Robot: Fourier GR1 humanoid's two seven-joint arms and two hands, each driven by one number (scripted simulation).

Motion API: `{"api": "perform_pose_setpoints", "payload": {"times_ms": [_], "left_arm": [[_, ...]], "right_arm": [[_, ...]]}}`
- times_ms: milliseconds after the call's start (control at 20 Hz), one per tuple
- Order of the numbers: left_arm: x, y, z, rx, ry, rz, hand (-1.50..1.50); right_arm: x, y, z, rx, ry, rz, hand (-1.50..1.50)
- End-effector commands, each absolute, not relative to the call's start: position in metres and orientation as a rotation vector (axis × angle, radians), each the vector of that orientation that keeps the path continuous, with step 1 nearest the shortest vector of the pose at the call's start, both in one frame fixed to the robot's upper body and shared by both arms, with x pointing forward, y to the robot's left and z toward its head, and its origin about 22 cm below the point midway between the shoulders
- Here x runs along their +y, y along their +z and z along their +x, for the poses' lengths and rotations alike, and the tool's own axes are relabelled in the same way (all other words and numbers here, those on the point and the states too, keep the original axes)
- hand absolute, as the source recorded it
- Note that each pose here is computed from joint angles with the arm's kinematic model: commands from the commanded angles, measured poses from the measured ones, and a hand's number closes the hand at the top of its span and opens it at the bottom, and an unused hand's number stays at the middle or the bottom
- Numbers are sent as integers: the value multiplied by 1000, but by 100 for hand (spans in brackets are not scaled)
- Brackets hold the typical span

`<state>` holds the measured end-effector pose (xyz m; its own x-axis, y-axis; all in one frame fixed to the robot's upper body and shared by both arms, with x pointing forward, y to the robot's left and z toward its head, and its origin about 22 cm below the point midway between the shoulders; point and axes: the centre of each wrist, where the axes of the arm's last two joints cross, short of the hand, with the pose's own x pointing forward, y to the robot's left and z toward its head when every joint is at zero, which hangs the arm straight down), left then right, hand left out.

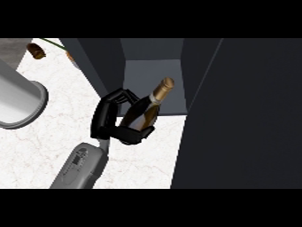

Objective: Pick up the wine, place it into the cabinet and close the cabinet

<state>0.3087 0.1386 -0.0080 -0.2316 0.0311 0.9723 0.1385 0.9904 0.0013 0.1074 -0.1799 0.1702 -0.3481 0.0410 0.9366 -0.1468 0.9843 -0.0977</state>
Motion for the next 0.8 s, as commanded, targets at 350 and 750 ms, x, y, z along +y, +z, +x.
{"api": "perform_pose_setpoints", "payload": {"times_ms": [350,750], "left_arm": [[107,11,360,-1772,-103,-127,150],[100,1,373,-1759,-58,-105,150]], "right_arm": [[-188,200,73,-1938,151,239,-150],[-189,197,66,-1959,147,264,-150]]}}
